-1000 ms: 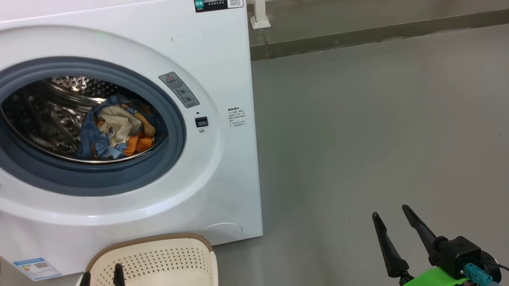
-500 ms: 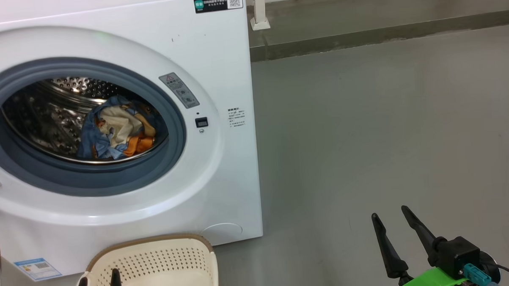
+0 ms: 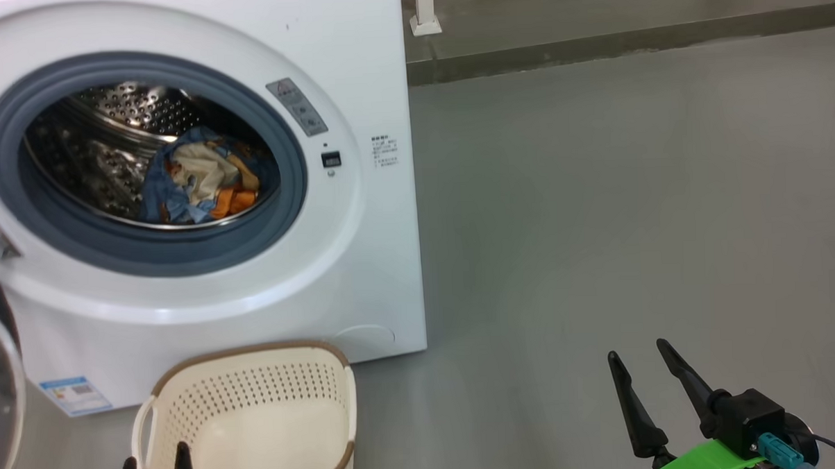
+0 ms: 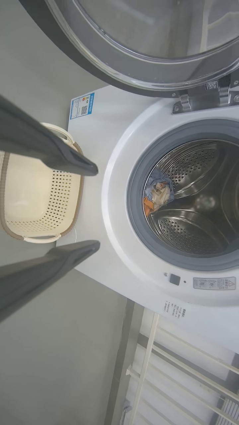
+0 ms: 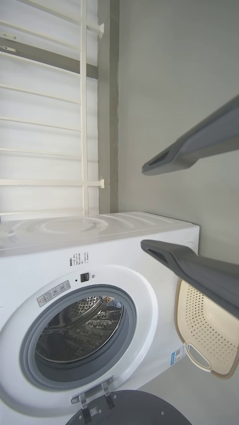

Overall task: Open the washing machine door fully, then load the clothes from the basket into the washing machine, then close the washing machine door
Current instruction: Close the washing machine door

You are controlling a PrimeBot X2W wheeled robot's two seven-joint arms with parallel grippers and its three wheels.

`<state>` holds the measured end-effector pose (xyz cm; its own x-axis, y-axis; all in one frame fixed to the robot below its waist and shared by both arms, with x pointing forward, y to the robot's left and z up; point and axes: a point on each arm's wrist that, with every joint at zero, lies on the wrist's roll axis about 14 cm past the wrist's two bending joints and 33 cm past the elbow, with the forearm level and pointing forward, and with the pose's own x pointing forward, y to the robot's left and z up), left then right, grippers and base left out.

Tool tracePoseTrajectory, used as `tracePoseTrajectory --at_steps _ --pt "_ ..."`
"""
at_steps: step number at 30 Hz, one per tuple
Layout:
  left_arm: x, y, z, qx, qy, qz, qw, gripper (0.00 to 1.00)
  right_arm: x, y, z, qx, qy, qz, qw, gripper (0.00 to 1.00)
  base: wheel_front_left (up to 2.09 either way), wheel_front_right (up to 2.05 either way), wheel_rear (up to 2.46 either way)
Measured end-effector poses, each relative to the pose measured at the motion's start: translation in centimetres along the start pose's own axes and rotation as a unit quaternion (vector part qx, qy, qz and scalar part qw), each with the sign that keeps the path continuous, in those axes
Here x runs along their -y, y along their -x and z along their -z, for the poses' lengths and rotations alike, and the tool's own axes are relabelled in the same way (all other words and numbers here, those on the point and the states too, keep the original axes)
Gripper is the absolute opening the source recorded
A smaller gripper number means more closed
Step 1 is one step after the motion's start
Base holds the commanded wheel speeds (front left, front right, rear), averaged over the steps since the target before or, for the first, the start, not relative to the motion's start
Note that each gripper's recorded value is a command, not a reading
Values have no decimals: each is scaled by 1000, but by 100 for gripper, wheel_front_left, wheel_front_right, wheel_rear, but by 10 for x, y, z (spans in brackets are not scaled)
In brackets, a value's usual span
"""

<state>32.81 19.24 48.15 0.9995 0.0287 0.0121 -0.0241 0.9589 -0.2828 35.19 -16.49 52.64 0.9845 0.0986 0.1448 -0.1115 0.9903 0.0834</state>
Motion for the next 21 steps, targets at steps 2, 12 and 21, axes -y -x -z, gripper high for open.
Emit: tracePoseTrajectory --at_steps 2,12,21 --pt "-1 0 0 0 0 -2 1000 100 -1 0 1 -2 0 -1 1000 100 -152 152 0" --pt "-2 0 0 1 -1 -3 1000 100 -2 0 3 -5 -1 -3 1000 100 -70 70 0" --pt "-2 -1 -1 2 -1 -3 1000 100 -4 1 5 -8 -1 -6 1000 100 0 0 0"
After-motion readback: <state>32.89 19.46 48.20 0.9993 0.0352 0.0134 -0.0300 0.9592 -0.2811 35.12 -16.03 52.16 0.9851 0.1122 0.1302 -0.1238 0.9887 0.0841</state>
